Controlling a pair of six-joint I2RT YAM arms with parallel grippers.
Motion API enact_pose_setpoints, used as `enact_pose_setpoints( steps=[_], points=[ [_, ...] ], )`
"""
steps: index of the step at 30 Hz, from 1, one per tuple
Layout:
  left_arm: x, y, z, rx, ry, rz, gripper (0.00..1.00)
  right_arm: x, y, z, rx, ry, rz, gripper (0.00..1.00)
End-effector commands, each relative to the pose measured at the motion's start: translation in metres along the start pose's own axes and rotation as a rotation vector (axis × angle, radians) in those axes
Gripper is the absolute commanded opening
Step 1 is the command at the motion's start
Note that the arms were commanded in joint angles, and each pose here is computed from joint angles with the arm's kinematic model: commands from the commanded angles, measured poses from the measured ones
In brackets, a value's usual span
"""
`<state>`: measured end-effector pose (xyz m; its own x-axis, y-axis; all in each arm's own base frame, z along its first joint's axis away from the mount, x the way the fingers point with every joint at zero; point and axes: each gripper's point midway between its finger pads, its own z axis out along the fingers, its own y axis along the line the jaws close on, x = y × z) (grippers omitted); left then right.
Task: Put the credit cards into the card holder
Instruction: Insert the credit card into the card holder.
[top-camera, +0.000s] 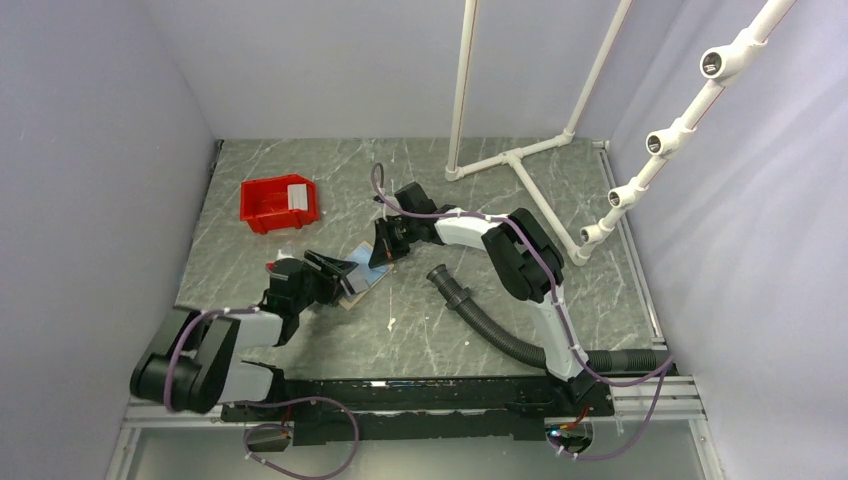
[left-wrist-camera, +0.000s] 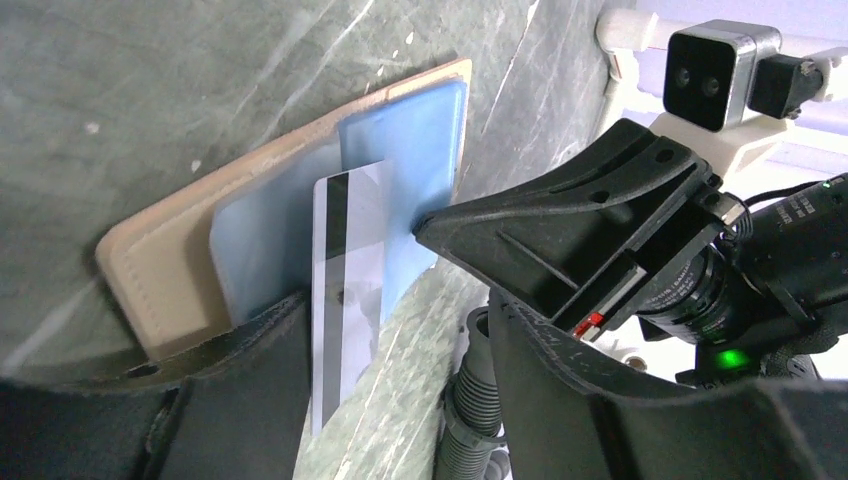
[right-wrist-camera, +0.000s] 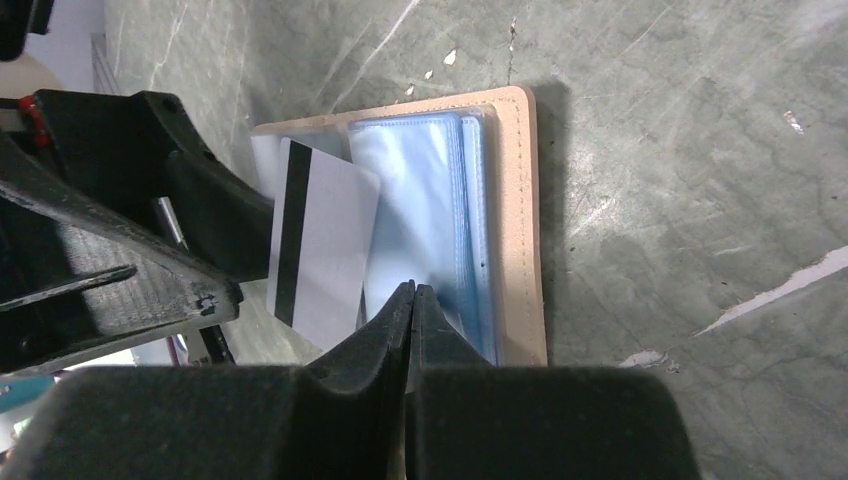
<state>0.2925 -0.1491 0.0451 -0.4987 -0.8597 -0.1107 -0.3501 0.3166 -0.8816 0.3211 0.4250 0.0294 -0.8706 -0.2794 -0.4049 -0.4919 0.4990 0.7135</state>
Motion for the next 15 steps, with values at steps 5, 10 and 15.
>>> enact_pose_setpoints(
  steps=[5,10,15],
  points=[
    [0.003,0.030,-0.019,-0.207,0.001,0.001,0.63,-0.002,0.000,0.003,-0.016,-0.009,-0.018,0.00],
    [0.011,0.027,-0.004,-0.169,0.061,-0.011,0.37,0.000,0.002,0.004,-0.012,-0.003,-0.026,0.00],
    [0.009,0.030,-0.002,-0.147,0.038,-0.030,0.22,0.001,0.003,0.004,-0.008,-0.001,-0.030,0.00]
  ],
)
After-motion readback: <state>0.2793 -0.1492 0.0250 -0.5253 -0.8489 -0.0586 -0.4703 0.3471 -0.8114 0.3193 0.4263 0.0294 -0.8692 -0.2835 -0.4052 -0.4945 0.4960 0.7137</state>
